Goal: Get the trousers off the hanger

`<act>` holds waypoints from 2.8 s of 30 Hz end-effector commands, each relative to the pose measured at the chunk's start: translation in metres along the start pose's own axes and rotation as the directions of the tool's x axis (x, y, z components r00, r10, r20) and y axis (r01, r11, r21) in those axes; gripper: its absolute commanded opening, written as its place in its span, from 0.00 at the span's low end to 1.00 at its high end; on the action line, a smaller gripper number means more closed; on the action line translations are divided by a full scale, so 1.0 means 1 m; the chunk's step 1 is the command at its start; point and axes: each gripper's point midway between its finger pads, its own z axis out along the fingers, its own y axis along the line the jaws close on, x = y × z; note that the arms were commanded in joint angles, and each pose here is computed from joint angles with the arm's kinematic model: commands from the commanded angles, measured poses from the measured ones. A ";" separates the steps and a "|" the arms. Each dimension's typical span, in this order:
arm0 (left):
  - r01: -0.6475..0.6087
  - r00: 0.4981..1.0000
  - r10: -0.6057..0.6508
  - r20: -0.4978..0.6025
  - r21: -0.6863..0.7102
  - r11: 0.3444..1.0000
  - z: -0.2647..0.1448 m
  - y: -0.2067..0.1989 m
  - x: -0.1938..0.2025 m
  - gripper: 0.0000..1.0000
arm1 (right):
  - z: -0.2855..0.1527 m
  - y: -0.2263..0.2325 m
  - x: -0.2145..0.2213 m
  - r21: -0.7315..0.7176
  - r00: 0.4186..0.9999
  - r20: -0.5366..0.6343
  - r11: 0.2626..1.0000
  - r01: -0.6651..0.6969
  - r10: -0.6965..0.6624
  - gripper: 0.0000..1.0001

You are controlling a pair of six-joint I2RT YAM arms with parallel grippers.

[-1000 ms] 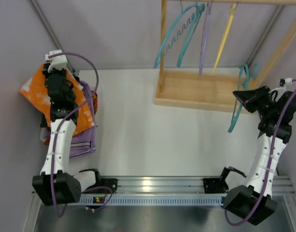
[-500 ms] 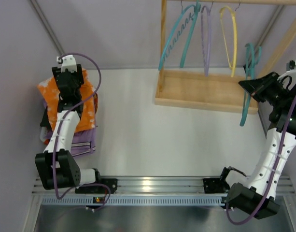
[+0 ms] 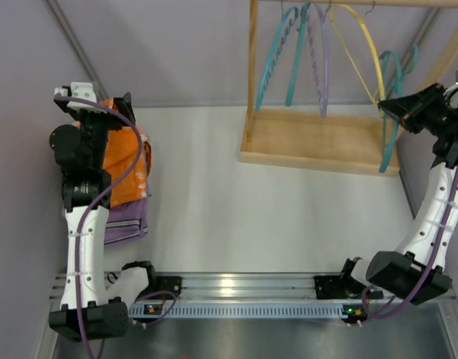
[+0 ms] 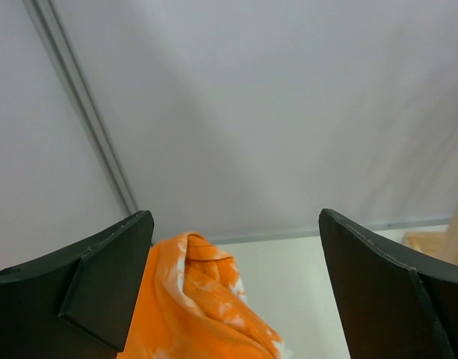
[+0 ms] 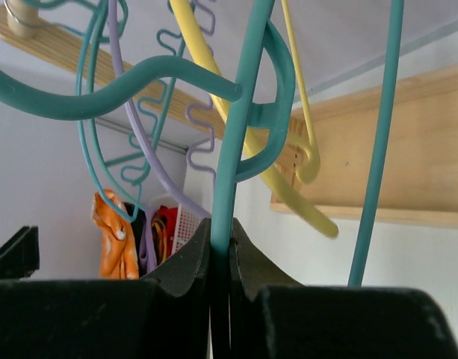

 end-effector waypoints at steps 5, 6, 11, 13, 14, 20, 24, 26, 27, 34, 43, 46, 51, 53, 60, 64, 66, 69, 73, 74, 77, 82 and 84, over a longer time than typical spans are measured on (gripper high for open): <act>0.049 0.997 -0.057 0.050 0.141 0.989 -0.020 -0.028 -0.029 0.98 | 0.022 0.035 -0.075 -0.114 0.991 0.114 0.990 0.085 -0.072 0.00; 0.046 0.997 -0.054 0.058 0.142 0.989 -0.022 -0.028 -0.033 0.98 | 0.024 0.038 -0.083 -0.127 0.988 0.132 0.988 0.091 -0.075 0.00; 0.092 0.995 -0.098 0.035 0.145 0.985 -0.026 -0.031 -0.032 0.98 | 0.042 0.046 -0.114 -0.155 0.981 0.172 0.981 0.116 -0.089 0.00; 0.095 0.994 -0.101 0.034 0.147 0.985 -0.027 -0.031 -0.032 0.98 | 0.054 0.042 -0.122 -0.158 0.981 0.174 0.981 0.114 -0.086 0.00; 0.096 0.994 -0.102 0.037 0.147 0.984 -0.027 -0.031 -0.033 0.98 | 0.053 0.051 -0.128 -0.170 0.976 0.192 0.975 0.139 -0.106 0.00; 0.108 0.993 -0.113 0.030 0.144 0.984 -0.028 -0.031 -0.032 0.98 | 0.071 0.058 -0.148 -0.199 0.970 0.220 0.969 0.149 -0.104 0.00; 0.118 0.992 -0.124 0.031 0.142 0.983 -0.029 -0.031 -0.033 0.98 | 0.088 0.044 -0.150 -0.190 0.975 0.210 0.976 0.109 -0.068 0.00; 0.119 0.992 -0.124 0.028 0.141 0.983 -0.029 -0.031 -0.032 0.98 | 0.097 0.035 -0.150 -0.172 0.977 0.206 0.981 0.089 -0.052 0.00; 0.120 0.992 -0.125 0.024 0.141 0.983 -0.030 -0.032 -0.031 0.98 | 0.104 0.028 -0.149 -0.165 0.980 0.196 0.984 0.071 -0.038 0.00; 0.112 0.993 -0.115 0.011 0.133 0.985 -0.034 -0.031 -0.026 0.98 | 0.125 -0.007 -0.141 -0.111 0.986 0.152 0.992 -0.052 0.069 0.00; 0.135 0.983 -0.117 -0.141 0.128 0.983 -0.030 -0.032 -0.001 0.98 | 0.102 0.004 -0.129 -0.085 0.984 0.176 0.996 0.003 0.012 0.51; 0.150 0.968 -0.121 -0.219 0.120 0.981 -0.027 -0.031 0.012 0.98 | 0.087 0.008 -0.127 -0.052 0.977 0.208 0.997 0.054 -0.042 0.82; 0.175 0.931 -0.119 -0.344 0.138 0.975 -0.024 -0.037 0.046 0.98 | 0.054 0.015 -0.127 0.012 0.956 0.272 0.993 0.116 -0.115 0.99; 0.187 0.904 -0.096 -0.416 0.183 0.965 -0.027 -0.045 0.056 0.98 | 0.037 0.017 -0.125 0.046 0.942 0.300 0.988 0.145 -0.152 0.99; 0.142 0.819 0.029 -0.573 0.252 0.957 -0.024 -0.067 0.102 0.98 | -0.005 -0.010 -0.103 0.221 0.893 0.323 0.942 0.251 -0.314 1.00; 0.014 0.787 0.243 -0.567 0.411 0.912 -0.038 -0.140 0.123 0.98 | -0.014 -0.034 -0.069 0.255 0.887 0.249 0.910 0.328 -0.390 0.99; 0.069 0.773 0.252 -0.582 0.473 0.878 -0.043 -0.172 0.132 0.98 | -0.022 -0.026 -0.053 0.232 0.877 0.230 0.899 0.372 -0.422 0.99; 0.120 0.755 0.269 -0.598 0.530 0.839 -0.049 -0.205 0.141 0.98 | -0.028 -0.014 -0.013 0.127 0.862 0.168 0.877 0.463 -0.479 0.99; 0.179 0.717 0.264 -0.645 0.536 0.825 -0.054 -0.235 0.156 0.98 | -0.038 -0.016 0.039 0.048 0.833 0.094 0.839 0.543 -0.544 0.99; 0.187 0.707 0.255 -0.659 0.522 0.832 -0.055 -0.237 0.159 0.98 | -0.040 -0.017 0.049 0.038 0.828 0.080 0.832 0.554 -0.555 0.99; 0.221 0.683 0.236 -0.691 0.503 0.836 -0.060 -0.243 0.168 0.98 | -0.044 -0.024 0.087 0.011 0.796 0.014 0.796 0.605 -0.605 0.99; 0.225 0.665 0.223 -0.712 0.476 0.850 -0.062 -0.241 0.176 0.98 | -0.033 -0.028 0.129 -0.046 0.755 -0.068 0.758 0.651 -0.653 0.99; 0.220 0.670 0.218 -0.710 0.470 0.855 -0.061 -0.239 0.174 0.98 | -0.025 -0.027 0.140 -0.074 0.749 -0.100 0.755 0.651 -0.655 0.99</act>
